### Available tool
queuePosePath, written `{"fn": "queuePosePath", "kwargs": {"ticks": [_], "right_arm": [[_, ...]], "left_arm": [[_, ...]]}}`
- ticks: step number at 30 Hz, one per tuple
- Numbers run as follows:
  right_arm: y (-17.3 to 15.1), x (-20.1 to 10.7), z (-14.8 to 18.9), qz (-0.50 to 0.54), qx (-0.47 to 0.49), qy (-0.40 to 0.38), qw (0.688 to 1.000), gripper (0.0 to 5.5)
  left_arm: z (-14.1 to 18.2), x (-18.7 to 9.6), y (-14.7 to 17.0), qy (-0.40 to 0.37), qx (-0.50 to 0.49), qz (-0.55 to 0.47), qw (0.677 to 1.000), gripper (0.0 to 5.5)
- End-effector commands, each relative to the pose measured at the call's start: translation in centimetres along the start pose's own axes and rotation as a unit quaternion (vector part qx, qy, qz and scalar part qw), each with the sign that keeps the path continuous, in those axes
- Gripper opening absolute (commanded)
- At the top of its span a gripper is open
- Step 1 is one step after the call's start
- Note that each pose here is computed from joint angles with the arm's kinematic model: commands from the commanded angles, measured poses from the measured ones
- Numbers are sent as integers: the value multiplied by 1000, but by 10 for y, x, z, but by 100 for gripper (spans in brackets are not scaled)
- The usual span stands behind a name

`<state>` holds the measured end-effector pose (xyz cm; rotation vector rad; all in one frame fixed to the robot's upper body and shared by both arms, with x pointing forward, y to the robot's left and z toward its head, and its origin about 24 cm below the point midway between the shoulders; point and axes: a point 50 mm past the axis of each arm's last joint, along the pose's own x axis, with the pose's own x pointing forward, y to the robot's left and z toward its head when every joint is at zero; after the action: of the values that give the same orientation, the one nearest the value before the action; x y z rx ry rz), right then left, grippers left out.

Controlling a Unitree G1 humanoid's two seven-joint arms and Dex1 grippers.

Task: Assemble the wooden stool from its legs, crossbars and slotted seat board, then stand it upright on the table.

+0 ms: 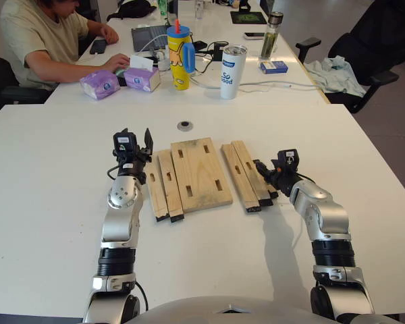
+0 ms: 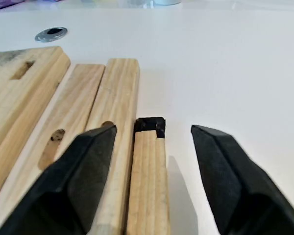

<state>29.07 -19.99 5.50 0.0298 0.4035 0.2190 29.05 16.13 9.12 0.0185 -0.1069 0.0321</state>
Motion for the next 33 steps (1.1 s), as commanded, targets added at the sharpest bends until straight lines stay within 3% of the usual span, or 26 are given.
{"fn": "queuePosePath", "kwargs": {"ticks": [1, 10, 18, 29, 33], "right_arm": [[-3, -1, -3, -1, 6, 10, 1000, 282], [-32, 2, 15, 10, -15, 26, 1000, 282], [-26, 0, 0, 83, -61, 95, 990, 282], [-30, 0, 4, 71, 16, 71, 995, 282], [-33, 0, 1, 65, -30, 92, 993, 282]], "left_arm": [[0, 4, -1, 0, -1, -9, 1000, 298], [-1, 4, -2, 0, -1, -10, 1000, 298], [-1, 4, -4, 0, -4, -12, 1000, 298], [-2, 4, -6, 1, -4, -18, 1000, 298], [-1, 5, -6, -1, -4, -17, 1000, 298]]}}
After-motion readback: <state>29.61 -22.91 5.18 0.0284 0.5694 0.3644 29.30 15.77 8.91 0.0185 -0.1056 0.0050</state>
